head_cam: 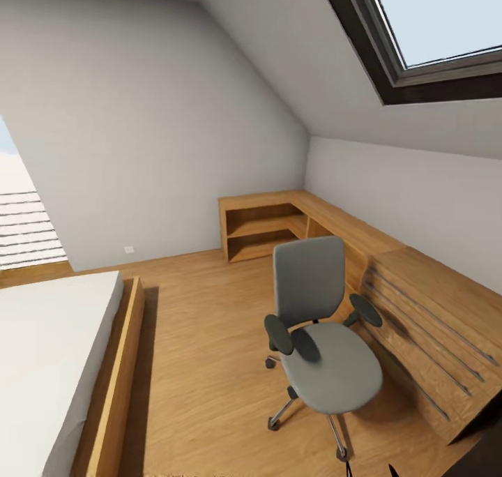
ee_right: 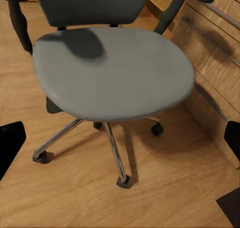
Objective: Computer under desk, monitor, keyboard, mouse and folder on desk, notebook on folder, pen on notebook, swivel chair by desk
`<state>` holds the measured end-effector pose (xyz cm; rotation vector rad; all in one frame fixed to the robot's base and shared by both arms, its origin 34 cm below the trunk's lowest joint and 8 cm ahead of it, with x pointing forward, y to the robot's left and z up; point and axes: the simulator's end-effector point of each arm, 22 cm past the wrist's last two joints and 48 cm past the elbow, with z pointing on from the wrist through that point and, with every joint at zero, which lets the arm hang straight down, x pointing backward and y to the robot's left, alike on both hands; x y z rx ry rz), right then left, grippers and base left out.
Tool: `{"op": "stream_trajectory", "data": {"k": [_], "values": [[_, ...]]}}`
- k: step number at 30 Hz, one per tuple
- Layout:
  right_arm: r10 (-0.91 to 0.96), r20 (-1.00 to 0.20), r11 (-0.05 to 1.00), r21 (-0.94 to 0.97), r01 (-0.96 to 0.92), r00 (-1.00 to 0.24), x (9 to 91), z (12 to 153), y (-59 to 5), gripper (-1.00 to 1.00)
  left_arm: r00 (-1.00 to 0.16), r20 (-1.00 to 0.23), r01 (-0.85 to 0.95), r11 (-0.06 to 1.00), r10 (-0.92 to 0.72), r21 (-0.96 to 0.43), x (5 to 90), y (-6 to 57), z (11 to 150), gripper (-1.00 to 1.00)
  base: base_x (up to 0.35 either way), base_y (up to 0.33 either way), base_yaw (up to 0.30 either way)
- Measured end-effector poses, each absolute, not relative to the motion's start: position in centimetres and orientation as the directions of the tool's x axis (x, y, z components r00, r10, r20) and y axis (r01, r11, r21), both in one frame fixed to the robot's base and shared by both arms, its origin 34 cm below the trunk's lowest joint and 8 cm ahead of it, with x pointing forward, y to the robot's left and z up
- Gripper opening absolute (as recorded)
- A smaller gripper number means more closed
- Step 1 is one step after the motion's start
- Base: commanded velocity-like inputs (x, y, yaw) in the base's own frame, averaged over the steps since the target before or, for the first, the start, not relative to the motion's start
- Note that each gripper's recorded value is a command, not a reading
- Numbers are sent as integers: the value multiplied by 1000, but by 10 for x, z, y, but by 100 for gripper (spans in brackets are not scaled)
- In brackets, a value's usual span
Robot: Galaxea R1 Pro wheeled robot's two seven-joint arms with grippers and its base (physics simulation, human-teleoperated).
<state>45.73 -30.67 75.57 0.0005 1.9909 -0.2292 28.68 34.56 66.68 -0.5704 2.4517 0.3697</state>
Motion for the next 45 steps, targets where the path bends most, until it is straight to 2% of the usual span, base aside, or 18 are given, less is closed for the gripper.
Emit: {"op": "stream_trajectory", "data": {"k": [5, 8, 13, 19, 20, 22, 25, 32, 45], "values": [[-103, -898, 982, -161, 102, -427, 456, 754, -306, 100, -684, -653, -489, 869, -325, 80, 310, 325, 676, 100, 0, 0, 264], [-100, -889, 982, -161, 101, -446, 455, 749, -305, 100, -682, -642, -481, 876, -352, 30, 337, 304, 679, 100, 0, 0, 264], [-65, -865, 989, -122, 82, -497, 459, 738, -281, 100, -806, -456, -398, 916, -377, -52, 391, 238, 674, 100, 0, 0, 264], [-1, -863, 997, -40, 66, -506, 473, 738, -239, 100, -824, -425, -381, 922, -375, -74, 418, 223, 678, 100, 0, 0, 264], [9, -863, 998, -26, 63, -504, 476, 739, -230, 100, -824, -427, -383, 922, -371, -62, 413, 227, 674, 100, 0, 0, 263], [19, -860, 997, -25, 80, -511, 477, 738, -228, 100, -757, -576, -347, 937, -308, -45, 428, 233, 685, 100, 0, 0, 259], [4, -852, 995, -48, 86, -523, 472, 734, -237, 100, -739, -619, -308, 951, -265, -40, 434, 228, 690, 100, 0, 0, 248], [-14, -844, 994, -69, 82, -537, 465, 729, -245, 100, -740, -625, -298, 954, -246, -23, 429, 230, 688, 100, 53, 0, 159], [-45, -830, 993, -100, 69, -556, 457, 723, -255, 100, -749, -617, -297, 955, -242, -13, 423, 232, 684, 100, 229, 0, 11]]}}
